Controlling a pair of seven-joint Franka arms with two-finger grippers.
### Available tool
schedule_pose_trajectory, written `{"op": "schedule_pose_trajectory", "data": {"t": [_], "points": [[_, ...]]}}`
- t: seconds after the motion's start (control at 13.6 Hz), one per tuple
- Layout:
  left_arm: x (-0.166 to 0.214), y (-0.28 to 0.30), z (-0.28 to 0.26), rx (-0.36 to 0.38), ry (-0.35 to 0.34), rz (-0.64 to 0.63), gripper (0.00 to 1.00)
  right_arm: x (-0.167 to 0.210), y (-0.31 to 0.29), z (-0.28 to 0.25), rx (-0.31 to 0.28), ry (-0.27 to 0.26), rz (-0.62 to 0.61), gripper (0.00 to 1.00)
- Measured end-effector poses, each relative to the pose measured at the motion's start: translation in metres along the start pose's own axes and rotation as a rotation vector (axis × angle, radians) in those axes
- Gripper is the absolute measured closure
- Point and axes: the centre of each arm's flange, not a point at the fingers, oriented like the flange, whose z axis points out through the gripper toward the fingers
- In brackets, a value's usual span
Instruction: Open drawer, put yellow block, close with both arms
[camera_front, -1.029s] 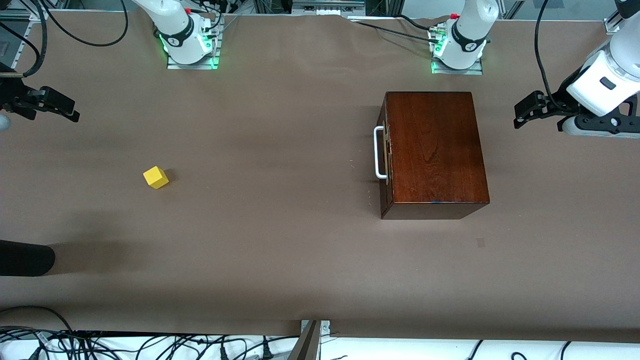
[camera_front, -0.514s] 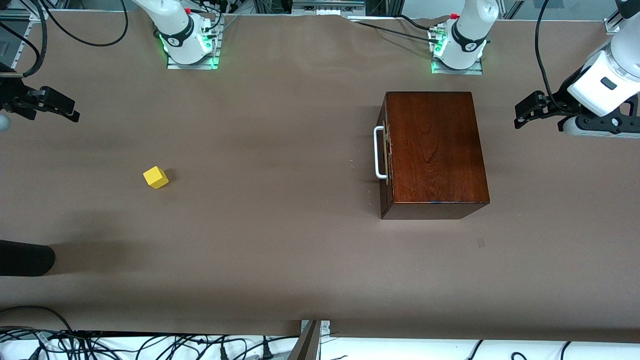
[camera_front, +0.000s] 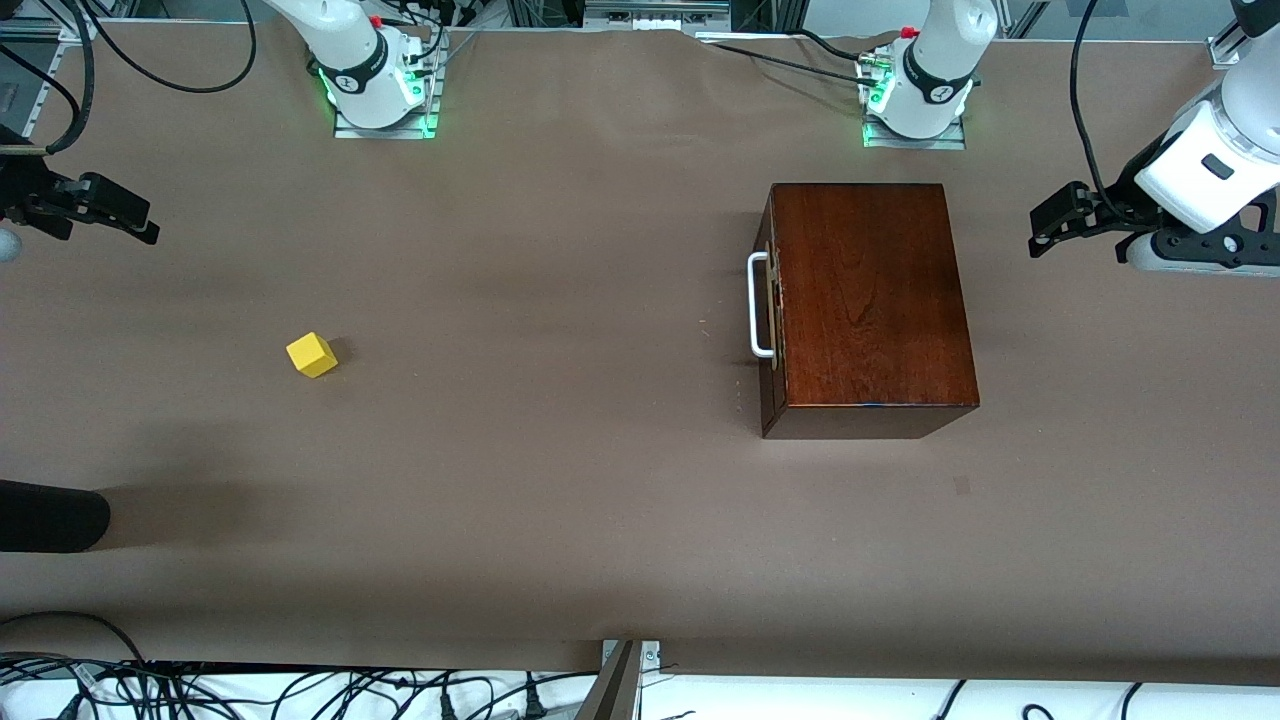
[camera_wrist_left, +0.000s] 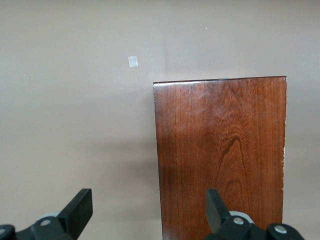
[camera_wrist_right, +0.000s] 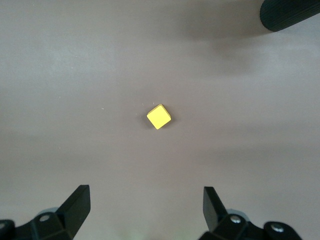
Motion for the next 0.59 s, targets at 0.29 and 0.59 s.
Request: {"op": "schedule_pose_trajectory", "data": {"t": [0.29, 0.59], "points": [[0.0, 0.0009, -0.0026, 0.0, 0.005, 0.002, 0.0, 0.0, 0.0001, 0.0, 0.0, 0.0, 0.0, 0.0], [-0.0002, 0.0038, -0.0029, 0.0, 0.006, 0.007, 0.0, 0.0, 0.0001, 0.0, 0.0, 0.0, 0.0, 0.0]]}}
